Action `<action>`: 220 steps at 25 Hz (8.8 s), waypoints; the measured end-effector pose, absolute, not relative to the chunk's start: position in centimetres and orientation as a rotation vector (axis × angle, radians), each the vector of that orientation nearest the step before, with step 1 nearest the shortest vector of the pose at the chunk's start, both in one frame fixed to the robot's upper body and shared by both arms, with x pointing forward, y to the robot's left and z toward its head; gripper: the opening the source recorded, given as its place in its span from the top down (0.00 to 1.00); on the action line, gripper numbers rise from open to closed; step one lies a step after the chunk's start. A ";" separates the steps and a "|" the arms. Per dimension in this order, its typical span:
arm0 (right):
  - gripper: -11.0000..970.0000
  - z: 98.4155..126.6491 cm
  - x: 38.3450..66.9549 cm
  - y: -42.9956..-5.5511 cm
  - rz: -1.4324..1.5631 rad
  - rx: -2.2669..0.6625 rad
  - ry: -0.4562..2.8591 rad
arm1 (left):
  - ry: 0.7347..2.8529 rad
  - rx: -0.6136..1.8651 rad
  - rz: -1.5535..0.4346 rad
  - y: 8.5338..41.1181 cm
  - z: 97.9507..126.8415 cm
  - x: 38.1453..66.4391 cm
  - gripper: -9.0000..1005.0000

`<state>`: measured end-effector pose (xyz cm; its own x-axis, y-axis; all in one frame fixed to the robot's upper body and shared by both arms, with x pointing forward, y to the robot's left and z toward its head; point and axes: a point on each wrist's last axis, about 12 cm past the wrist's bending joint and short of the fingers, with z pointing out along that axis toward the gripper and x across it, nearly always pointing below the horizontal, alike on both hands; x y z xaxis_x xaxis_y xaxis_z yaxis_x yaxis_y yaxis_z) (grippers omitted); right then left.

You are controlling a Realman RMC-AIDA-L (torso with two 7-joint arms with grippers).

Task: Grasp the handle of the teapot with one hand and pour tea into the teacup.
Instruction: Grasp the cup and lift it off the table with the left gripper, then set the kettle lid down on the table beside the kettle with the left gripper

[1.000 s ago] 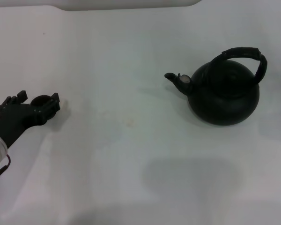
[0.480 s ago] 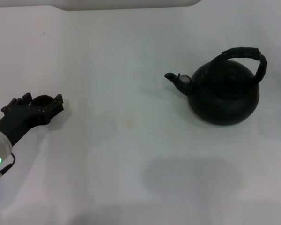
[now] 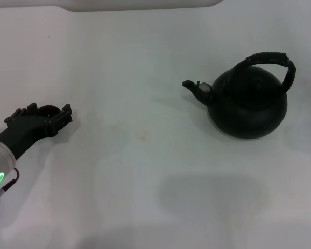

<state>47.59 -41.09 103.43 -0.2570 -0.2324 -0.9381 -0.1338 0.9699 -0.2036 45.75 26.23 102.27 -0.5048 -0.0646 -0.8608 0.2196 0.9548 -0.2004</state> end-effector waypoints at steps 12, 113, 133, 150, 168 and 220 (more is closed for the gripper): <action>0.36 103.5 48.1 -41.0 -0.093 -0.268 1.832 | 2.097 0.055 -0.416 26.5 101.9 46.0 0.13; 0.36 103.4 47.7 -41.0 -0.095 -0.272 1.830 | 2.139 0.171 -0.522 25.7 102.3 46.2 0.17; 0.36 103.5 48.0 -40.8 -0.098 -0.284 1.823 | 2.189 0.169 -0.506 25.7 102.1 46.5 0.17; 0.36 103.4 47.8 -40.8 -0.099 -0.281 1.827 | 2.191 0.199 -0.529 25.3 102.1 46.6 0.26; 0.36 103.3 47.9 -40.6 -0.093 -0.291 1.828 | 2.087 0.533 -0.645 23.4 105.5 51.3 0.29; 0.36 103.2 47.0 -39.9 -0.039 -0.349 1.776 | 2.139 0.868 -0.796 18.7 102.9 53.4 0.29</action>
